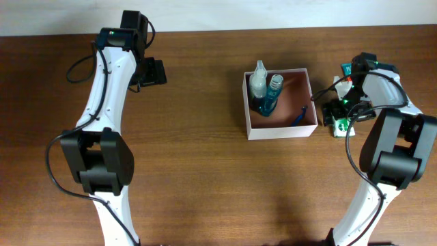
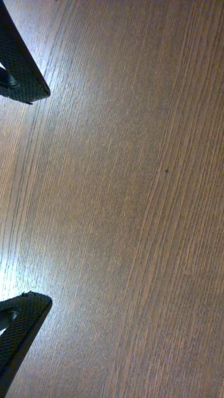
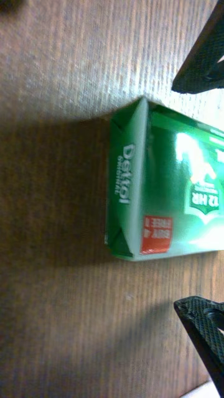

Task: Pack container
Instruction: 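Lower the right gripper and grasp the Dettol soap box, then lift the soap box and carry it over the pink box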

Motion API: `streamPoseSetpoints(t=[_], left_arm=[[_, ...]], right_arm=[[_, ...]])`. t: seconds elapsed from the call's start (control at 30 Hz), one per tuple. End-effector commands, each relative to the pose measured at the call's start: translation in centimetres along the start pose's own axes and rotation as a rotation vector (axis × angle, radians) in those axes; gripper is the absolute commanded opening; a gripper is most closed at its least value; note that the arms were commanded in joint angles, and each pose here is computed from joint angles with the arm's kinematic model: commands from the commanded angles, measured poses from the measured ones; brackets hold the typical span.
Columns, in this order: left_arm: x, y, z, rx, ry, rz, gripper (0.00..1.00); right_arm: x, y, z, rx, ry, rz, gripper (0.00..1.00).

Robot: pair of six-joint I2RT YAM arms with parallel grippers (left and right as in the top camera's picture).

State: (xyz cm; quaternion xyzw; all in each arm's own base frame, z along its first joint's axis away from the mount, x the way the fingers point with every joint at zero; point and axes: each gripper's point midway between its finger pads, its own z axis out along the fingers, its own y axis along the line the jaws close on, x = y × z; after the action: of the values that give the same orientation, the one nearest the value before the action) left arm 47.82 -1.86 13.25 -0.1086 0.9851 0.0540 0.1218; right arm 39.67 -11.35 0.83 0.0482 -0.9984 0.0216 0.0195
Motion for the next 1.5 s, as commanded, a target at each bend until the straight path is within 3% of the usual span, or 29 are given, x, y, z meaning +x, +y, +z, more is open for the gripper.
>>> streamPoseSetpoints(t=[0.0,0.4,0.47,0.57,0.83,1.03,1.13,1.47], left_arm=[[-0.1,0.2,-0.4,0.002,-0.009,-0.014,0.99],[-0.1,0.2,-0.4,0.003,-0.009,-0.014,0.99],[-0.1,0.2,-0.4,0.003,-0.009,-0.014,0.99],[-0.1,0.2,-0.4,0.002,-0.009,-0.014,0.99],[-0.1,0.2,-0.4,0.003,-0.009,-0.014,0.99],[-0.1,0.2,-0.4,0.002,-0.009,-0.014,0.99],[-0.1,0.2,-0.4,0.003,-0.009,-0.014,0.99],[-0.1,0.2,-0.4,0.002,-0.009,-0.014,1.00]], right_arm=[[0.6,-0.2,1.1,-0.002,0.016,0.001,0.99],[1.2,-1.2,1.8,-0.003,0.015,0.031,0.99],[1.3,-1.5,1.8,-0.003,0.015,0.039,0.94],[1.4,-1.8,1.8,-0.014,0.011,0.053,0.73],[0.7,-0.8,1.8,-0.100,-0.037,0.061,0.70],[0.6,-0.9,1.8,-0.099,-0.039,0.062,0.48],[0.6,-0.9,1.8,-0.100,-0.039,0.066,0.42],[0.4,-1.0,1.5,-0.098,-0.044,0.093,0.39]])
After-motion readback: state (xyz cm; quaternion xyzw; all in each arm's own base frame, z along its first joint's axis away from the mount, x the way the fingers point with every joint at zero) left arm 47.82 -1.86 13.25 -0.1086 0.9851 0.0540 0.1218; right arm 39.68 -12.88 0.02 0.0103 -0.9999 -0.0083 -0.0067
